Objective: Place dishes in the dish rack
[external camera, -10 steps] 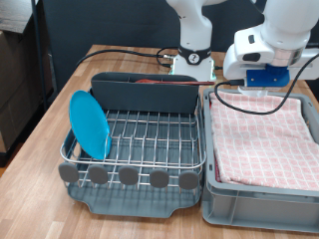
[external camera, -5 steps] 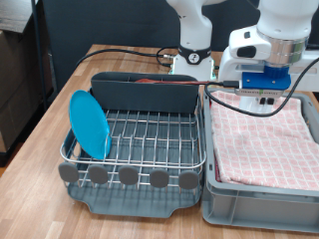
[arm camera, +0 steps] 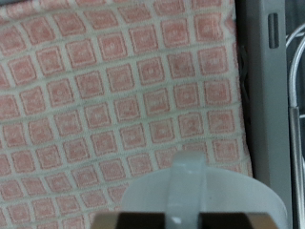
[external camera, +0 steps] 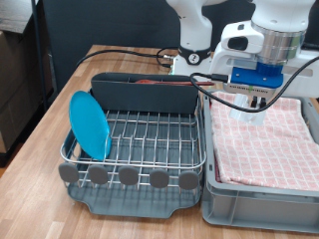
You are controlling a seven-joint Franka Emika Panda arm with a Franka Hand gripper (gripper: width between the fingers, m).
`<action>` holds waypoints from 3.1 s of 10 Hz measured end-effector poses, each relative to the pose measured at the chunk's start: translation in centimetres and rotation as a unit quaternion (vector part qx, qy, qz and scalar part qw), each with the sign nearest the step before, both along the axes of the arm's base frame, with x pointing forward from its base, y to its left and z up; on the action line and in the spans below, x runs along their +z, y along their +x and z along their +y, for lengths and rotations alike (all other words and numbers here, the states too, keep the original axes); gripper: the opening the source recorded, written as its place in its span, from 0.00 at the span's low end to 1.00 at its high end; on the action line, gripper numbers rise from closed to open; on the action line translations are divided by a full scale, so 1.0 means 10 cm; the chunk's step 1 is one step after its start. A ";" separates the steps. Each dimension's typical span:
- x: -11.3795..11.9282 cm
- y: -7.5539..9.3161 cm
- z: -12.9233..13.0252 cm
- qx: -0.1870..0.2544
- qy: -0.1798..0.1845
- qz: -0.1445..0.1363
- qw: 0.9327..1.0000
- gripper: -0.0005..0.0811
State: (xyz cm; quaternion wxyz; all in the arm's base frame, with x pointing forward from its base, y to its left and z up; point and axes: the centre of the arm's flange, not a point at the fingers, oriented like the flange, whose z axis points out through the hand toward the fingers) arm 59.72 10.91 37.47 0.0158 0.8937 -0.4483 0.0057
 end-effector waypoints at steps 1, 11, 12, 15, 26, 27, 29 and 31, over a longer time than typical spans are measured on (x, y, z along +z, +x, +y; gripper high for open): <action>0.03 0.03 -0.05 0.008 -0.001 -0.009 1.000 0.09; 0.06 0.87 -0.89 0.048 0.026 -0.016 0.998 0.09; -0.01 0.92 -0.90 0.050 0.023 -0.014 0.998 0.09; -0.19 0.98 -0.89 0.051 0.015 -0.008 0.999 0.09; -0.43 1.27 -1.08 0.057 0.006 0.021 0.998 0.09; -0.46 1.29 -1.09 0.055 0.010 0.025 0.998 0.09; -0.52 1.31 -1.09 0.052 0.018 0.027 0.998 0.09; -0.58 1.31 -1.08 0.049 0.021 0.030 0.998 0.09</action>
